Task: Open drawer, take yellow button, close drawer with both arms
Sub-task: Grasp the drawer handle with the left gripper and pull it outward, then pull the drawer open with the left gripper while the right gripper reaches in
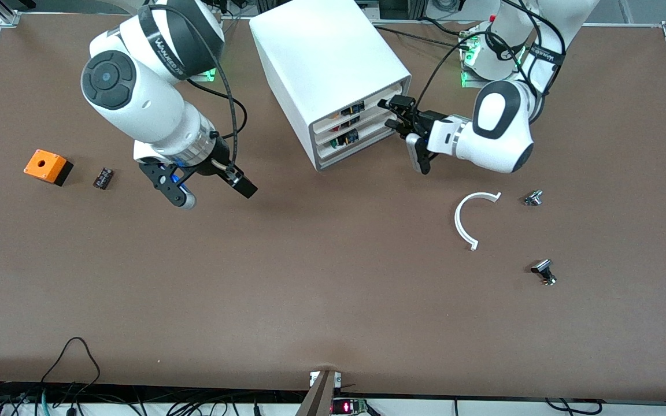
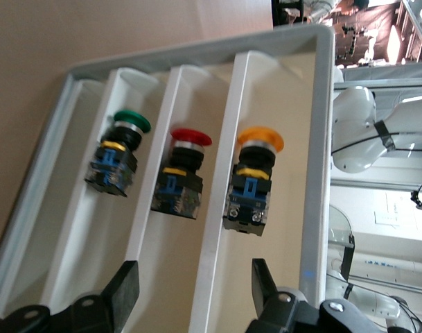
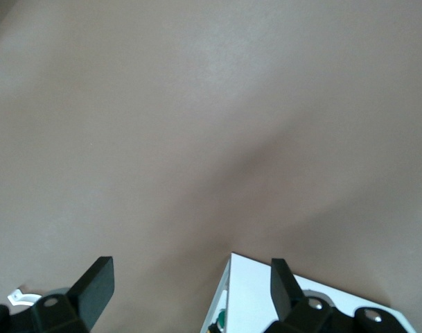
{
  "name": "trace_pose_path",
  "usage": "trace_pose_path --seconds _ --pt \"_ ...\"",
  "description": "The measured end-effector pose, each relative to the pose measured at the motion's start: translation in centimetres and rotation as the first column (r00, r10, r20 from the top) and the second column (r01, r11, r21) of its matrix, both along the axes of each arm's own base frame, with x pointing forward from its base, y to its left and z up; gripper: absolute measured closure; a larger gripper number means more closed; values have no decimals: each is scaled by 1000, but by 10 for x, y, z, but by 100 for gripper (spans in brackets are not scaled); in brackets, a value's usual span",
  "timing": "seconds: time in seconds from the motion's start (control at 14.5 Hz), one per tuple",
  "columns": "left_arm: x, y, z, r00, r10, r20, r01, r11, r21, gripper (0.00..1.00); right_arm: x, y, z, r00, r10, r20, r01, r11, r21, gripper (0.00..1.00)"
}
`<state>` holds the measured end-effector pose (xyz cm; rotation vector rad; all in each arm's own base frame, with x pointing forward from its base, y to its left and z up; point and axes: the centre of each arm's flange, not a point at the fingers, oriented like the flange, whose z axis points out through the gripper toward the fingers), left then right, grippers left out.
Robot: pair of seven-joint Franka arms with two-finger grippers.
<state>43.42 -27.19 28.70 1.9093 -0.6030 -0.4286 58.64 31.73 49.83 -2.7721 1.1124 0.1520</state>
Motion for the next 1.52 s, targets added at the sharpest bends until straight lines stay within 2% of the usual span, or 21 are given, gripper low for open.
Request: trace_pose_path --seconds 0.41,0.48,0.62,0.97,1.24,1.52 --pt "-10 -9 -6 1000 -13 1 13 1000 12 31 3 33 4 999 -31 12 31 999 12 0" --pt "-13 -14 -7 1000 -17 11 17 1000 18 38 4 35 7 999 -34 14 34 999 20 0" --pt "-20 -27 -10 999 -23 39 22 999 36 41 5 38 14 999 -43 9 43 998 54 0" --pt "-22 -34 -2 996 -48 71 47 999 11 82 8 47 23 997 -72 14 71 995 75 0" --pt "-13 -23 0 994 -43 97 44 999 -10 85 10 59 27 995 -103 18 101 991 84 0" --pt "25 11 11 986 -42 161 40 999 14 86 8 79 30 986 -164 10 162 982 96 0"
